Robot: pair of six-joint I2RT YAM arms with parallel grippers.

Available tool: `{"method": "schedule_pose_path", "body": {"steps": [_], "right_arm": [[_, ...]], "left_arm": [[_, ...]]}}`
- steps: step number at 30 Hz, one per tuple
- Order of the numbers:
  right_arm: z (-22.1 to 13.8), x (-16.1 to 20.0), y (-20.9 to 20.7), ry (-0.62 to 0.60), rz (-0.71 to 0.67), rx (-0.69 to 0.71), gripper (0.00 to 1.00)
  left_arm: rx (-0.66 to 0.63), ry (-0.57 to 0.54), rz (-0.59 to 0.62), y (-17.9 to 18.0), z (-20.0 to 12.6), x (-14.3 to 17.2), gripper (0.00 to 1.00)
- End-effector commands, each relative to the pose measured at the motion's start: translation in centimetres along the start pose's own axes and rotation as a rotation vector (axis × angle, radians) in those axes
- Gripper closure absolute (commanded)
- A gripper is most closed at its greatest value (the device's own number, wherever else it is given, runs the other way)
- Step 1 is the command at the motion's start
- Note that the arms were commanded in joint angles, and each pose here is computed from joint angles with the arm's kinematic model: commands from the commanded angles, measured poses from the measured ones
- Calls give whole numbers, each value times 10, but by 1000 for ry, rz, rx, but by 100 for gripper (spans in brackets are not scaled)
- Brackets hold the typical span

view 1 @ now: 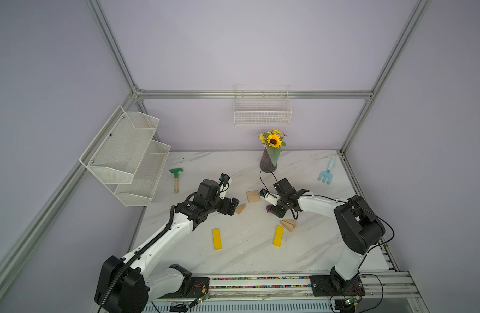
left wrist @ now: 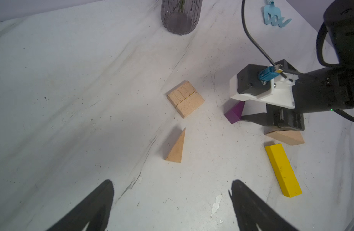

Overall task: Assemble a small pinwheel with building blocks
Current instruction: Pick up the building block from the center of the board, then assemble the building block at the center of the board.

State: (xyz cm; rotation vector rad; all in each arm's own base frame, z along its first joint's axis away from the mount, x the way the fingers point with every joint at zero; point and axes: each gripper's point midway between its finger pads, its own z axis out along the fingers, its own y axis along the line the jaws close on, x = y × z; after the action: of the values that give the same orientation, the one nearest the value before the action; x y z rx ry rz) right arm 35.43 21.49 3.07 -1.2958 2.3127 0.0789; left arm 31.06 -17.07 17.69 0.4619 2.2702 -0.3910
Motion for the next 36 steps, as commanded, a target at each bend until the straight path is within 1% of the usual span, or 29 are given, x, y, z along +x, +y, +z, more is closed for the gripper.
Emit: {"method": "schedule_pose_path", "body": {"steps": [1,3,4,7,11,15,19,26,30,36], "right_arm": [[3,-17,-1,-45,33,-11,59],[4,-19,1,-51,45,-24,69],[5,-19,2,-51,49,-31,72],[6,-19,3,-51,60,-38,77],[5,-18,6,-50,82,-49,88],[9,-16,4,-41,136,-52,96],[17,-8,-14,-1,265,5,99],[38,-18,-44,3,442,45,100],[54,-29,-58,24,500,72,100],[70,-52,-73,9,536,75,100]], "left_arm": [[12,-55,-28,-1,-6,-11,7],[11,-51,-32,0,-6,-9,7],[12,-49,-35,0,-5,-8,6],[17,-47,-36,-1,-5,-7,6],[14,-46,-37,-1,-6,-6,6],[11,-47,-39,0,-6,-4,5],[17,-54,-50,-1,-8,-5,5],[22,-48,-58,-2,-8,-6,4],[35,-52,-66,-4,-10,-6,4],[38,-48,-67,-5,-12,-2,4]]}}
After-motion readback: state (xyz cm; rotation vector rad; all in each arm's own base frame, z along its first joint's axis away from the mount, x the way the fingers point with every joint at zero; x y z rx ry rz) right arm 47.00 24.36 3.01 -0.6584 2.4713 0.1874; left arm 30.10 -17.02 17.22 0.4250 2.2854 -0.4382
